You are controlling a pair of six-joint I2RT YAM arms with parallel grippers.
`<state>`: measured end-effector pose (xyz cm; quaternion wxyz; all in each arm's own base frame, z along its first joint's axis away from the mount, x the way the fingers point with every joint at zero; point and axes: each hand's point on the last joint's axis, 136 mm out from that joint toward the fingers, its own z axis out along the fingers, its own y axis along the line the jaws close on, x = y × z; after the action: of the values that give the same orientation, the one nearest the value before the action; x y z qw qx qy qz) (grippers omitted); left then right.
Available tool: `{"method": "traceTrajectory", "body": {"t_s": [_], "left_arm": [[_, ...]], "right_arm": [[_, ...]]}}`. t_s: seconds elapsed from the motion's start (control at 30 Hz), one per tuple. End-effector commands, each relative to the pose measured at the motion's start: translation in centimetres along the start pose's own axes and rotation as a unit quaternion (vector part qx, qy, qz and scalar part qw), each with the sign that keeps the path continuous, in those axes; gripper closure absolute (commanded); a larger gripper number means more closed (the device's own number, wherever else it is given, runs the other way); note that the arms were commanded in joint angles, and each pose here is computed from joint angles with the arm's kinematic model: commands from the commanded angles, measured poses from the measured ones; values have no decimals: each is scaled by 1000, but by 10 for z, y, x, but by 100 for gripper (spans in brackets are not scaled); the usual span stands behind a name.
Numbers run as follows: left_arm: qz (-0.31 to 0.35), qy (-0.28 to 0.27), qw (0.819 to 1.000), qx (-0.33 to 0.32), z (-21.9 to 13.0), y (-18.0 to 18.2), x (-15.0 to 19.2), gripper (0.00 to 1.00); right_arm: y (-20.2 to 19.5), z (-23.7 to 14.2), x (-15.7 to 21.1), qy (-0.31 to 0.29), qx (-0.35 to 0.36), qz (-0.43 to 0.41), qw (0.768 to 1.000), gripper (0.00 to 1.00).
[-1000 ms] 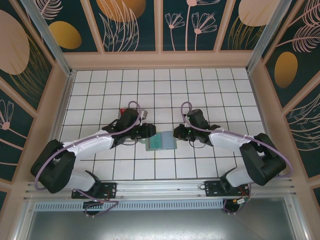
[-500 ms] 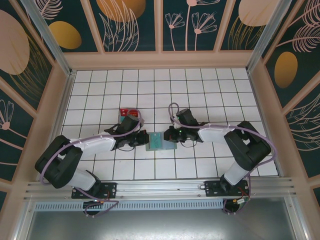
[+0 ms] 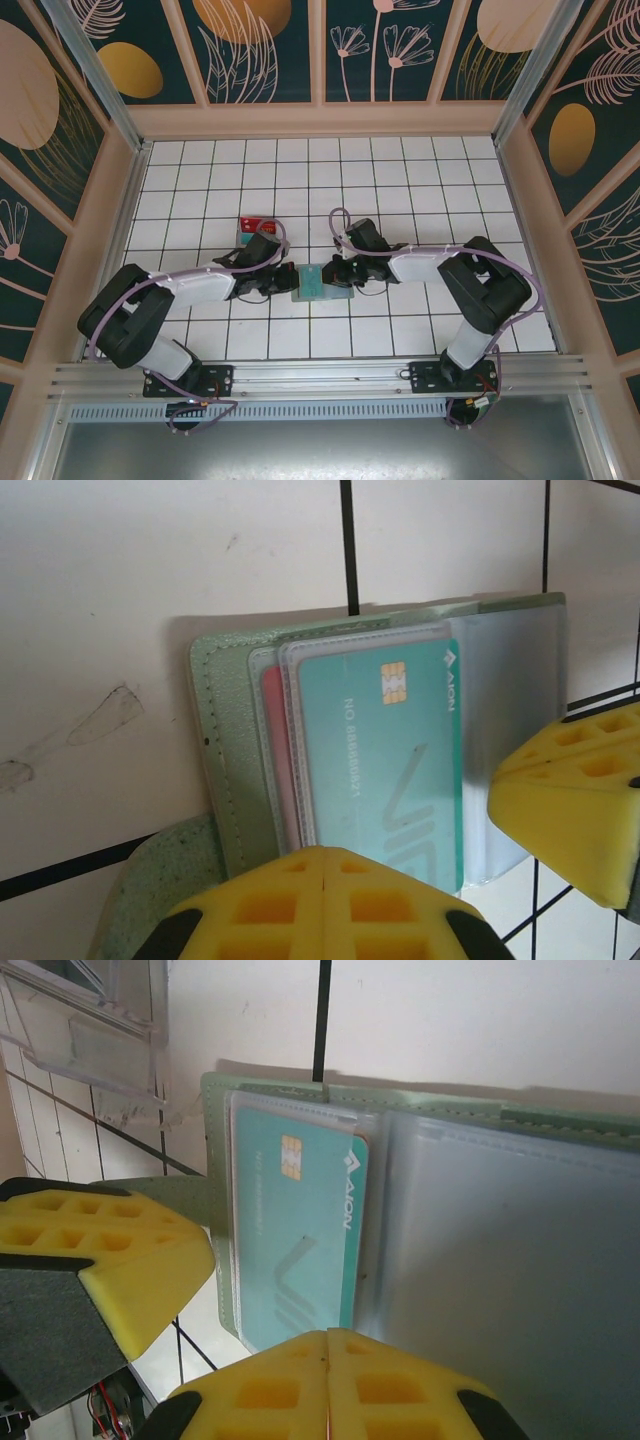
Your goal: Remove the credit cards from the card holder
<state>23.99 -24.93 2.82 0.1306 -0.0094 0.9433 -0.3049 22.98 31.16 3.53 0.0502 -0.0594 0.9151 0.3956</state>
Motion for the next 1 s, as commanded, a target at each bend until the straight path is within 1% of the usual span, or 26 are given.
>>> {"method": "traceTrajectory", "body": {"t_s": [0.0,0.23,0.33,0.37,0.73,0.8,0.83,0.87,0.97], "left_arm": [[-1,-1,1000,8,4,-4,-2,94],[-3,4,1000,7,7,-1,1,94],[-4,8,1000,2,9,1,4,94],[-4,9,1000,1,9,2,5,96],[-5,19,1000,-7,13,5,9,97],[-5,19,1000,-8,13,5,9,98],[-6,19,1000,-10,13,6,10,99],[-6,19,1000,-12,13,6,10,100],[-11,21,999,-35,14,15,10,100]], "right_arm": [[9,4,-2,6,-11,-11,1000,91],[6,8,2,14,-6,-8,1000,90],[4,9,2,13,-2,-7,1000,86],[3,9,3,15,-1,-7,1000,86],[0,14,3,22,-1,-5,1000,86],[0,14,3,22,0,-4,1000,90],[0,14,3,21,1,-4,1000,96],[0,13,2,18,3,-5,1000,100],[-2,8,2,11,10,-6,1000,100]]}}
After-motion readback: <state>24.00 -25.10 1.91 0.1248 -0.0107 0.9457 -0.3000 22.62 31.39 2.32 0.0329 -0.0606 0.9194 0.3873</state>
